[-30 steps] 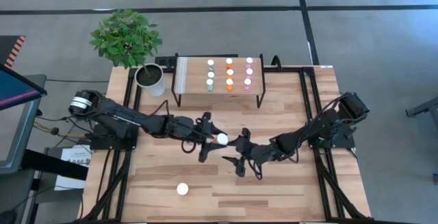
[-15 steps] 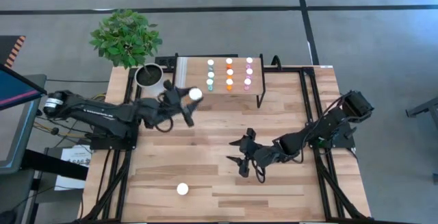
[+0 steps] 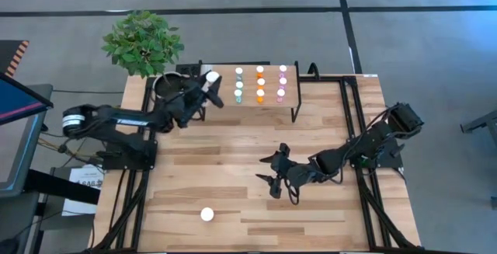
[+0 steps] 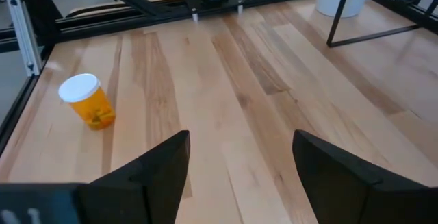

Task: Pick and place medicine bottles onto shelf by color
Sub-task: Put the top large orange pill bottle on the shelf, then put the large orange pill bottle on the shelf aligned with the other large orange pill bottle

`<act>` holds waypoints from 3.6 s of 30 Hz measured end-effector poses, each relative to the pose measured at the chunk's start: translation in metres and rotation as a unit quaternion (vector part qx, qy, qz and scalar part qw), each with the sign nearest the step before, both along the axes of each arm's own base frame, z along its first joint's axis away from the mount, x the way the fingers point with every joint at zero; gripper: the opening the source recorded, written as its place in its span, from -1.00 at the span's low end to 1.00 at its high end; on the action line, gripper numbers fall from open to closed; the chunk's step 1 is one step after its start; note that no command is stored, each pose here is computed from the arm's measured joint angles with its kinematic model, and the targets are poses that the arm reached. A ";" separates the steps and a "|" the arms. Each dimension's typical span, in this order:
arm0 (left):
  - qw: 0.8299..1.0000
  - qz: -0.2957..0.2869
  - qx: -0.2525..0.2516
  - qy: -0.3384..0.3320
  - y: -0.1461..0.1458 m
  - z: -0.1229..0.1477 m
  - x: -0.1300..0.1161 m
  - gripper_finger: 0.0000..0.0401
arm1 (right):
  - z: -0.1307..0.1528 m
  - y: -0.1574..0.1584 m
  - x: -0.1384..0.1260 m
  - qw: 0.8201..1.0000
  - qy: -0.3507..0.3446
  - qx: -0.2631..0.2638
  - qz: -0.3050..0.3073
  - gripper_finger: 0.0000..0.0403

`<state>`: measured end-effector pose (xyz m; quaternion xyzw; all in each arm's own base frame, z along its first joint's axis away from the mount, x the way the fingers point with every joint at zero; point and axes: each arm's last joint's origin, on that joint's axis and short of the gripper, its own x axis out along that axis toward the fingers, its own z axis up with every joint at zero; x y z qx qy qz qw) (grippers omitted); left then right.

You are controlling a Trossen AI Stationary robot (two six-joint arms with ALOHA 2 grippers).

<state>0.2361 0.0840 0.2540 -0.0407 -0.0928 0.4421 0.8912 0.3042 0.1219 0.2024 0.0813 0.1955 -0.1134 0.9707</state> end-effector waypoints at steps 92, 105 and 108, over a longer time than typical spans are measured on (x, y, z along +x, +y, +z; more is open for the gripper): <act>0.996 0.079 -0.027 0.039 0.036 0.003 0.016 0.35 | 0.000 0.003 -0.001 1.000 0.002 0.001 0.005 0.40; 0.996 -0.079 0.024 0.020 -0.026 0.048 -0.002 0.35 | 0.000 0.003 -0.001 1.000 0.000 0.001 0.005 0.40; 0.991 -0.126 0.027 0.021 -0.045 0.054 -0.007 0.35 | 0.000 0.003 -0.001 1.000 0.000 0.001 0.005 0.40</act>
